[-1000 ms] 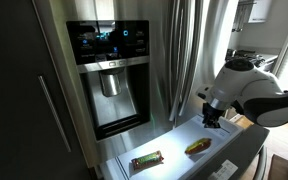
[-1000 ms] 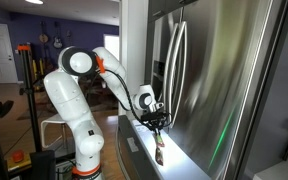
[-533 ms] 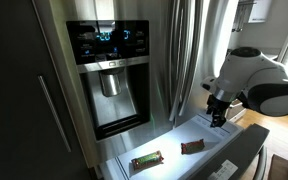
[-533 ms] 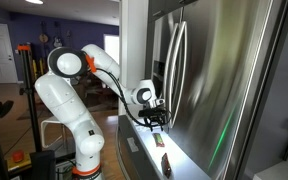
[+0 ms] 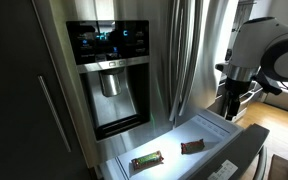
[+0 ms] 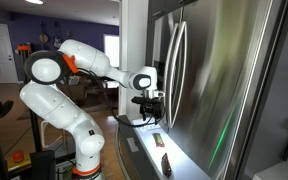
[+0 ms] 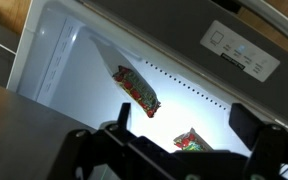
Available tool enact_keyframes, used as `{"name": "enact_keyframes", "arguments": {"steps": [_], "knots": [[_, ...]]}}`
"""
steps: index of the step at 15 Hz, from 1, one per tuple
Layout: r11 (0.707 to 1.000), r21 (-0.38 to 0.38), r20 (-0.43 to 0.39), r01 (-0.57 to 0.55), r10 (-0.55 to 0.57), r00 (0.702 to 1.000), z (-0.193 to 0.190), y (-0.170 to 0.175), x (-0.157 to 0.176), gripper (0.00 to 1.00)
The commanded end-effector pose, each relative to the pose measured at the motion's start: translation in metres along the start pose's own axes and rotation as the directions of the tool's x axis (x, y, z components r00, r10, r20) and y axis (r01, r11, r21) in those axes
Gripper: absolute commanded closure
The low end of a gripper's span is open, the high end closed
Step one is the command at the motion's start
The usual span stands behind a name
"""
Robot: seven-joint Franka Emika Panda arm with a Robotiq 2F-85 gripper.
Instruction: Put the snack pack in the fridge
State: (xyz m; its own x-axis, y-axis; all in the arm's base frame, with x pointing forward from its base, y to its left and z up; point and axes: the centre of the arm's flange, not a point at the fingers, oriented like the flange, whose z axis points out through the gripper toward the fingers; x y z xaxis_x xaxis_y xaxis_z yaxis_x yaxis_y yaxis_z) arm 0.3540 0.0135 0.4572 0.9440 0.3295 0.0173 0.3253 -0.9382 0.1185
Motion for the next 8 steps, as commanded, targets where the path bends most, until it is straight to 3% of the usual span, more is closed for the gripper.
{"name": "enact_keyframes", "arguments": {"steps": [1, 5, 6, 8], "knots": [[0.987, 0.051, 0.028, -0.151, 0.15, 0.988, -0.0169, -0.0042, -0.0067, 0.0], [0.974, 0.027, -0.005, -0.223, 0.224, 0.975, -0.0196, -0.0073, -0.0033, 0.0], [0.984, 0.024, 0.007, -0.177, 0.177, 0.984, -0.0175, -0.0027, -0.0011, 0.0], [0.981, 0.02, 0.006, -0.194, 0.194, 0.981, -0.0181, -0.0045, -0.0005, 0.0]]}}
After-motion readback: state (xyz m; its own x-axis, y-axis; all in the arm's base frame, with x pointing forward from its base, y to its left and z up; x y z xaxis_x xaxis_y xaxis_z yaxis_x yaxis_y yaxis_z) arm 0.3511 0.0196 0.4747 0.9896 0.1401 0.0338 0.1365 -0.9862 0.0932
